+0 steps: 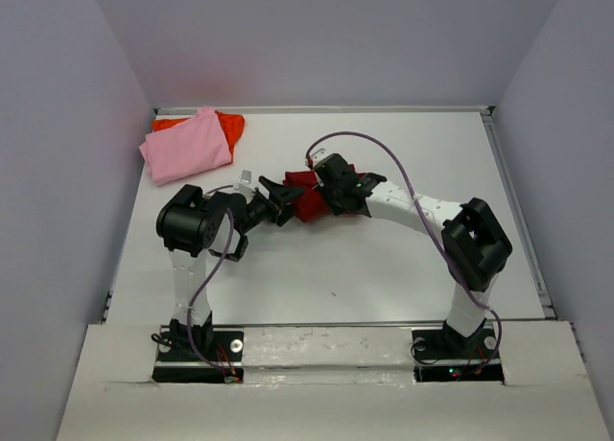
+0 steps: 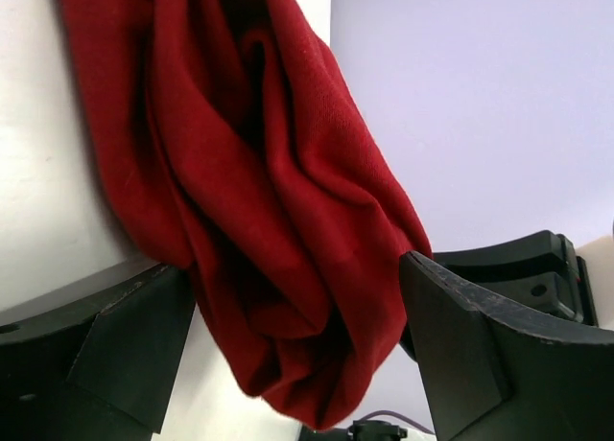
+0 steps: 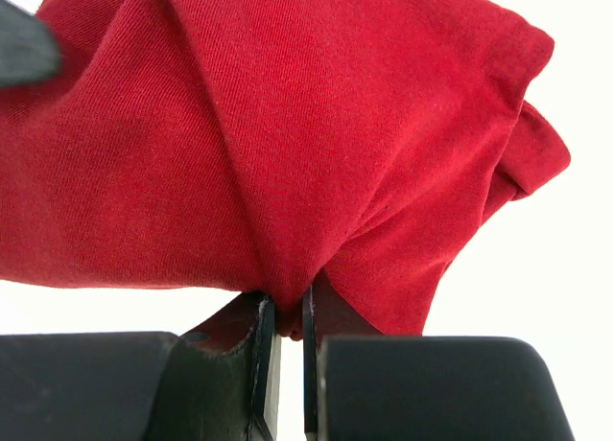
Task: Fold and stack the t-shirts
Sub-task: Pass from the right arm to the left
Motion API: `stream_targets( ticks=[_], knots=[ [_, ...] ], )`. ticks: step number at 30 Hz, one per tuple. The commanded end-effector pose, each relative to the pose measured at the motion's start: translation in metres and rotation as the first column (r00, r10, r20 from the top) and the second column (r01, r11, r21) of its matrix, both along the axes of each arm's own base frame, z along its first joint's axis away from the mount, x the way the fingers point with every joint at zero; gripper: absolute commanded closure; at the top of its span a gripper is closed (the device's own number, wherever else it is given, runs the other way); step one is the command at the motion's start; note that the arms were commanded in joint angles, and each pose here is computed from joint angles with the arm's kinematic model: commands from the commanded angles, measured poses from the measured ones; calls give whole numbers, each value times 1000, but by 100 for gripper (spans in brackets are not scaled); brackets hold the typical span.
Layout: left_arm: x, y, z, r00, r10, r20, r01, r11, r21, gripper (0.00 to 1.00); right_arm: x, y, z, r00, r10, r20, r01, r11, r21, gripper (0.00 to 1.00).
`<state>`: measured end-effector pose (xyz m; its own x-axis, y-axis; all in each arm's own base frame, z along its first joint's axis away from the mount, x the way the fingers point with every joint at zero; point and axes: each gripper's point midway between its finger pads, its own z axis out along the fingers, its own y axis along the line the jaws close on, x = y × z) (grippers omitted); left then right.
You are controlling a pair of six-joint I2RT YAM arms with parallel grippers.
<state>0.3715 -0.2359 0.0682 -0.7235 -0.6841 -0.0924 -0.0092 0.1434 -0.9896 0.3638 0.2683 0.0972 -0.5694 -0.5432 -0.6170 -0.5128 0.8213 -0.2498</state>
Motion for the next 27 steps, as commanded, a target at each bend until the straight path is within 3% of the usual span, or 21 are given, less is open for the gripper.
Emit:
stream_targets(
  ticks=[1,9,13,15,16,18,24,27],
  knots=[
    [8,-6,19,973,14,230,-23,999,38,1,12,2,30,997,-8,74,5,999,43,100],
    [16,-20,13,975,-9,221,-6,998,67,2,12,1,29,997,-8,75,6,999,37,100],
    [19,-23,9,978,-15,209,-2,997,79,17,12,-1,28,997,-14,76,12,999,32,100],
    [20,-24,5,979,-25,202,7,996,91,45,13,0,29,997,-15,79,13,999,33,100],
    [20,-25,5,979,-25,200,7,996,93,74,12,0,29,997,-13,77,11,999,34,100],
    [23,-24,5,978,-24,206,2,994,107,98,12,-1,28,997,-15,76,13,999,33,100],
    [31,-26,6,976,-53,214,10,981,195,100,7,-2,30,997,-34,69,30,998,62,100],
    [36,-28,-1,980,-98,173,44,955,293,100,-2,-2,32,996,-70,45,64,991,121,100]
  ],
)
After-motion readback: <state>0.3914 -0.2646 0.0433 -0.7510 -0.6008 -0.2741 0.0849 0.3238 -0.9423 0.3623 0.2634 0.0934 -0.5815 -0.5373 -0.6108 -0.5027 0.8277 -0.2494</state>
